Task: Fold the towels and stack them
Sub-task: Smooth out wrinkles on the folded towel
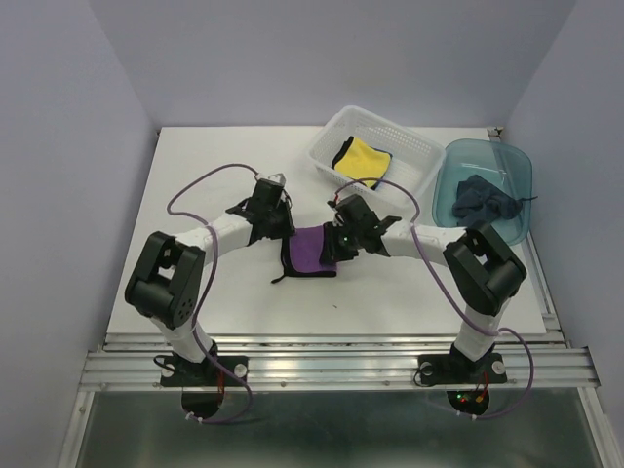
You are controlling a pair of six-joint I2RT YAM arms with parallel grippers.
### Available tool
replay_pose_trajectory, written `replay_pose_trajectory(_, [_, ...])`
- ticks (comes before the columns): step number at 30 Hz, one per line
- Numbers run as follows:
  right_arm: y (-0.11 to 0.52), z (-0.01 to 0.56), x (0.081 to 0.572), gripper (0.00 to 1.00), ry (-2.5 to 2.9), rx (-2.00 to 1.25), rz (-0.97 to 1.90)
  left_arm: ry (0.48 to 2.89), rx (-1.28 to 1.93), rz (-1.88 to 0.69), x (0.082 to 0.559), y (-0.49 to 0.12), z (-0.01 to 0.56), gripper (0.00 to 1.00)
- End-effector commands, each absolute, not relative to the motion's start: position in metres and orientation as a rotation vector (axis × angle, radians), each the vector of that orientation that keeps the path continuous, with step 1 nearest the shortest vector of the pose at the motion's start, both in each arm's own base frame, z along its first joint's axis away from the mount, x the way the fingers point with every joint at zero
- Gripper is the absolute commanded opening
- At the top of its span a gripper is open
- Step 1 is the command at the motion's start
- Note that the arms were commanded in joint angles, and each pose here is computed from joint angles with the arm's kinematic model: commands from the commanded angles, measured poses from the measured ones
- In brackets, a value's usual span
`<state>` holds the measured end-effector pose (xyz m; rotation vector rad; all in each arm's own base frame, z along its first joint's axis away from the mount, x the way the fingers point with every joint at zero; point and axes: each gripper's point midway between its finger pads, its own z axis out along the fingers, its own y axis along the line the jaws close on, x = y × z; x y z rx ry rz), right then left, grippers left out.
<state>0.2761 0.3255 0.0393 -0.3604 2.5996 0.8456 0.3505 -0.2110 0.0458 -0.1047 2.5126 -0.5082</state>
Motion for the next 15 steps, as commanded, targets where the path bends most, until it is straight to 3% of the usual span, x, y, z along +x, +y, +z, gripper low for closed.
replay_pose_trajectory(1, [0.338, 0.099, 0.321, 0.33, 2.413, -0.291, 0.776, 2.337, -0.058, -0.569, 0.354, -0.218, 0.116, 0.27])
replay_pose_trajectory(6, [0.335, 0.111, 0.362, 0.33, 2.371, -0.213, 0.727, 2.317, -0.039, -0.633, 0.326, -0.227, 0.124, 0.29])
replay_pose_trajectory(15, [0.337, 0.074, 0.390, 0.29, 2.437, -0.244, 0.607, 2.409, -0.029, -0.646, 0.286, -0.226, 0.089, 0.27])
